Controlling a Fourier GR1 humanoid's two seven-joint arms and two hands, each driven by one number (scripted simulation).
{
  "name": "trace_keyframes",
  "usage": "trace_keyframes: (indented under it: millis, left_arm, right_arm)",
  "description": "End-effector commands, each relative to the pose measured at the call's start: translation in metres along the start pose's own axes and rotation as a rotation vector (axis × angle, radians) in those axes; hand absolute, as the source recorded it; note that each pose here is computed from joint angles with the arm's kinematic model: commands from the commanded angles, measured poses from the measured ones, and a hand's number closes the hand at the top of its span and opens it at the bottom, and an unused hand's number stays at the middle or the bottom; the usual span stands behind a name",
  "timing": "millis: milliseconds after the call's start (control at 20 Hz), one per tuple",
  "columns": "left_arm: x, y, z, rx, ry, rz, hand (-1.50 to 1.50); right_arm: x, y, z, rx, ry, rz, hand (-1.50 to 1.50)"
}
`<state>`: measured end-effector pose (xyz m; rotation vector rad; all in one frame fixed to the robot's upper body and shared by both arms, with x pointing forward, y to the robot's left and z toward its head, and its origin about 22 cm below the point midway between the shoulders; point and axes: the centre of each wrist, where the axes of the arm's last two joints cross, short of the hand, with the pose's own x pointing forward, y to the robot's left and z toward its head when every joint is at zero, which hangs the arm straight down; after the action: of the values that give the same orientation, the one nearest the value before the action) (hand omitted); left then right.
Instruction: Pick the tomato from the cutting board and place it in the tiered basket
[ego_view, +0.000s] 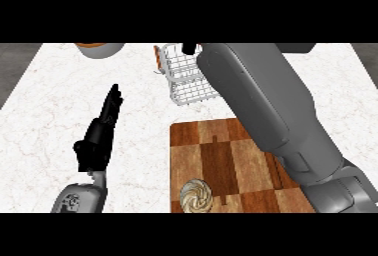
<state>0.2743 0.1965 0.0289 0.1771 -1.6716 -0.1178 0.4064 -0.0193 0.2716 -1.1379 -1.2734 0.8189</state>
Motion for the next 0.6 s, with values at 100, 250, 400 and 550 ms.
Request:
trace_keyframes:
  millis: [100,250,400,550]
  left_arm:
    - [0.001,-0.003,-0.009,-0.017,0.005,0.009,0.00]
    - [-0.001,0.003,0.006,-0.010,0.008,0.005,0.00]
    - [-0.003,0.014,0.002,0.001,0.005,-0.015,0.00]
    - [0.000,0.007,0.002,0.033,0.015,-0.008,0.00]
  right_arm:
    - [-0.013,0.023,-0.013,0.066,0.053,-0.215,-1.50]
    - [-0.022,0.017,-0.016,0.057,0.044,-0.327,-1.50]
    - [-0.027,-0.003,-0.019,-0.059,0.046,-0.455,-1.50]
    - [-0.069,-0.011,-0.031,-0.145,0.119,-0.537,-1.50]
